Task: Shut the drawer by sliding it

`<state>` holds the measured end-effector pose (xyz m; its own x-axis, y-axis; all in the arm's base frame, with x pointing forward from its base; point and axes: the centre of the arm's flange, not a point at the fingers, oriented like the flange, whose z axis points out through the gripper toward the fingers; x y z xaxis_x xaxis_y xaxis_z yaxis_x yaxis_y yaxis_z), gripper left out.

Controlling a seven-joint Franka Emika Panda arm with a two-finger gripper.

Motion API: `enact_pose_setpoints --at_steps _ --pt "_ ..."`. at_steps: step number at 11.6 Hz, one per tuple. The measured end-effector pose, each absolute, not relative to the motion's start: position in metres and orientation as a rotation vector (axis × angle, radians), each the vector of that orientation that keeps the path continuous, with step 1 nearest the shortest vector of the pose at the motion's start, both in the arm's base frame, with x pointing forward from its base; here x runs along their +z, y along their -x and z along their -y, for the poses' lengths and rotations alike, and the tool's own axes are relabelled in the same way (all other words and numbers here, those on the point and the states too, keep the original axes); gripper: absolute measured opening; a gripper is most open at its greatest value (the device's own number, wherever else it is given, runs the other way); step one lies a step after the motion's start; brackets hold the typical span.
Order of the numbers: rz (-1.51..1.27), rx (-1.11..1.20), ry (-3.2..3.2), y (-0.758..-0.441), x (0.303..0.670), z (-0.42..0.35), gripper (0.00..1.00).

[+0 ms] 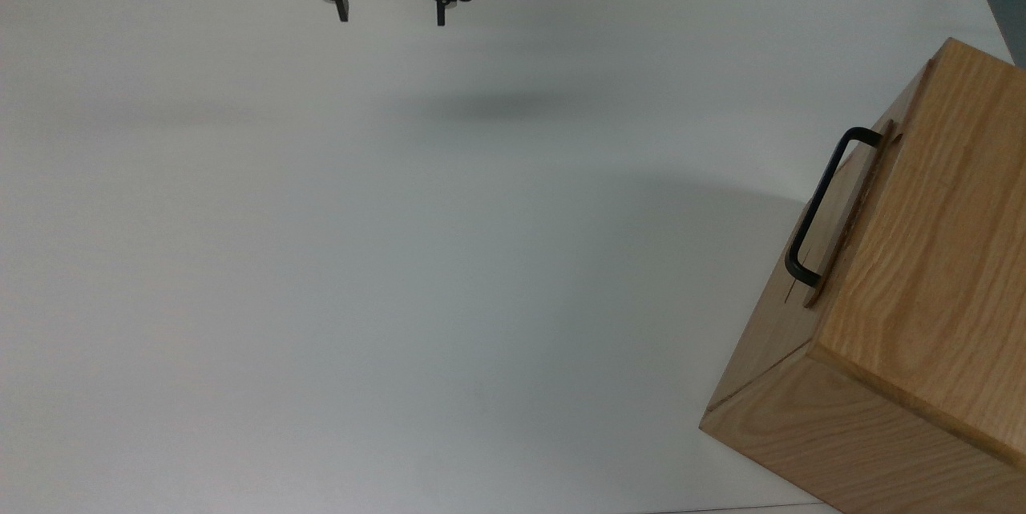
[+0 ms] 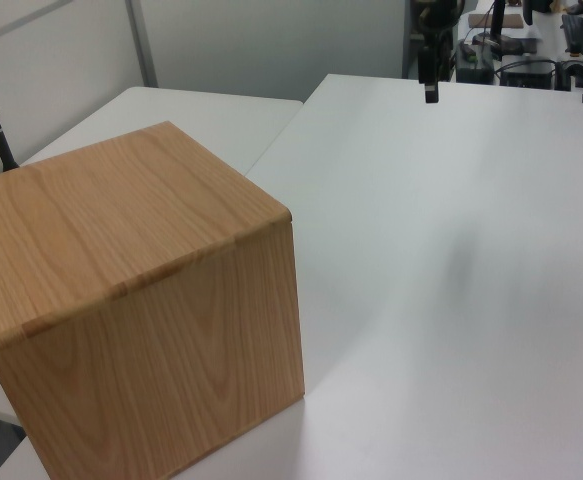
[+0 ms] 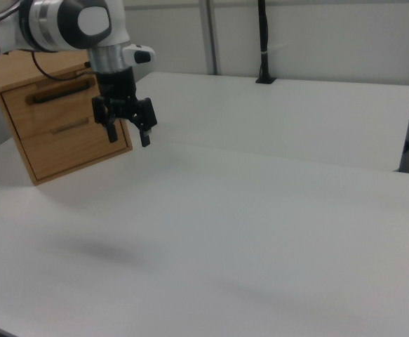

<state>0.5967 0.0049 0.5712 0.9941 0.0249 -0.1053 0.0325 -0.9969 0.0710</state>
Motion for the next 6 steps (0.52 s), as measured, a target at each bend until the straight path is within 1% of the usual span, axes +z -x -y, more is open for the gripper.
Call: enact_pose_setpoints --at_steps 6 --pt "0.016 -0.083 -3.068 -0.597 0.586 0.01 1.0"
